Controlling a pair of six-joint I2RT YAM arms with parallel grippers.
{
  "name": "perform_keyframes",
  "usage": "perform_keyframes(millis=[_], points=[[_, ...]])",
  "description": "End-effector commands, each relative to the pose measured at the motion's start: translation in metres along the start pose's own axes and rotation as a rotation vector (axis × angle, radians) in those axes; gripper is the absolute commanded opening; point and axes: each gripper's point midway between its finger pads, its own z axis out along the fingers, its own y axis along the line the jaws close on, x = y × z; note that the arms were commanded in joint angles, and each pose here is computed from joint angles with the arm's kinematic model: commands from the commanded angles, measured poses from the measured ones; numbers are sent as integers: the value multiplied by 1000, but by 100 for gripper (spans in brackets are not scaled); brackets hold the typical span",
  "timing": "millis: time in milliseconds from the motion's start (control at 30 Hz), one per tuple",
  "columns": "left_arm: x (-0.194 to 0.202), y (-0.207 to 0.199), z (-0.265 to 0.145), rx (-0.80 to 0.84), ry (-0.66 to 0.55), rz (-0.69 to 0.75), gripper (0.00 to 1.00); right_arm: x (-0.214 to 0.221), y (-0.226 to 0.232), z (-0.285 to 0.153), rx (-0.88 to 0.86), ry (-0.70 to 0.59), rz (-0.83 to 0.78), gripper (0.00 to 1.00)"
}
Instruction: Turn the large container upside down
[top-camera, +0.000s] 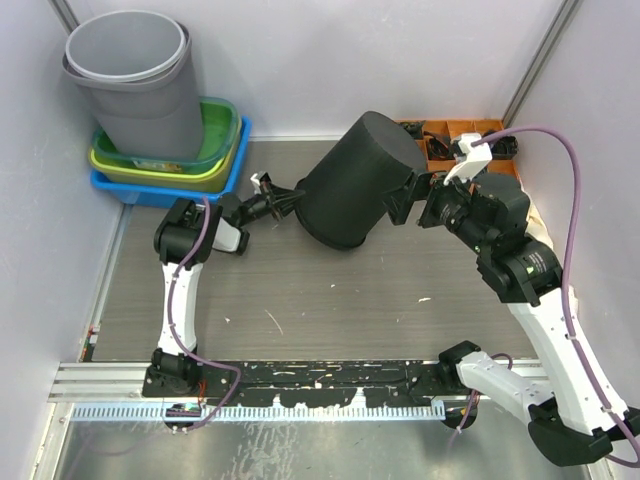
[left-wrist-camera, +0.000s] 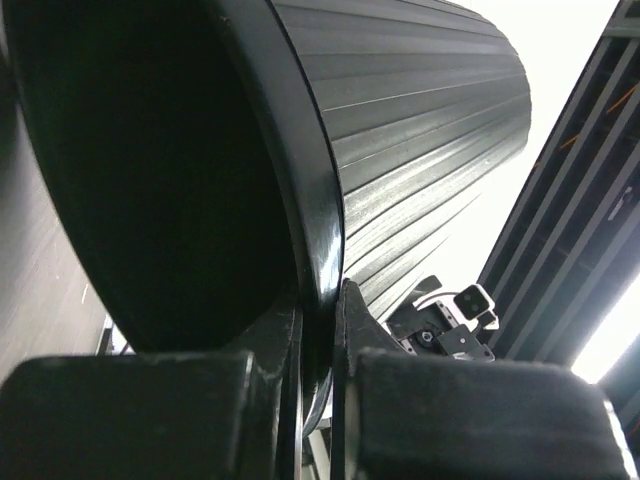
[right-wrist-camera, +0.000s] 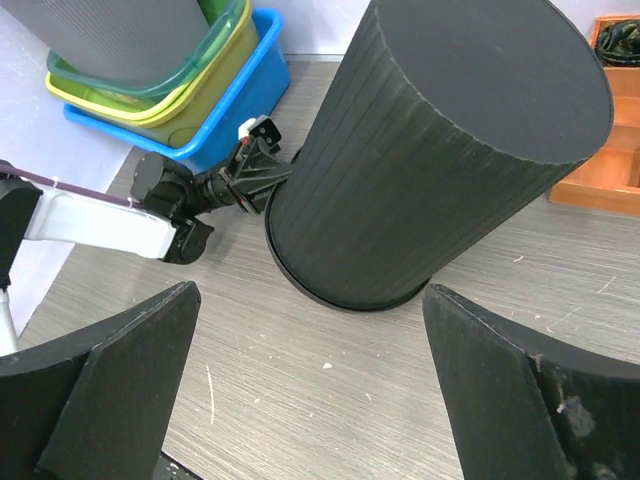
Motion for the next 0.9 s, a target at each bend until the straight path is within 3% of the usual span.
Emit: perform_keyframes(millis=[0, 200, 467, 633, 733, 867], points=[[39, 98, -30, -259, 163, -201, 4, -17, 12, 3, -58, -80, 21, 100], [57, 115, -37, -306, 203, -224, 47, -12, 17, 8, -94, -79, 44, 100], [85, 160, -50, -611, 254, -132, 51, -13, 19, 1, -104, -88, 55, 100], [107, 178, -69, -962, 364, 4, 52, -12, 21, -6, -111, -82, 53, 100], [104, 173, -71, -1078, 380, 110, 52, -8, 28, -9, -153, -65, 56, 100], [93, 158, -72, -1231, 373, 334, 64, 3, 61, -8, -355, -11, 85, 100]])
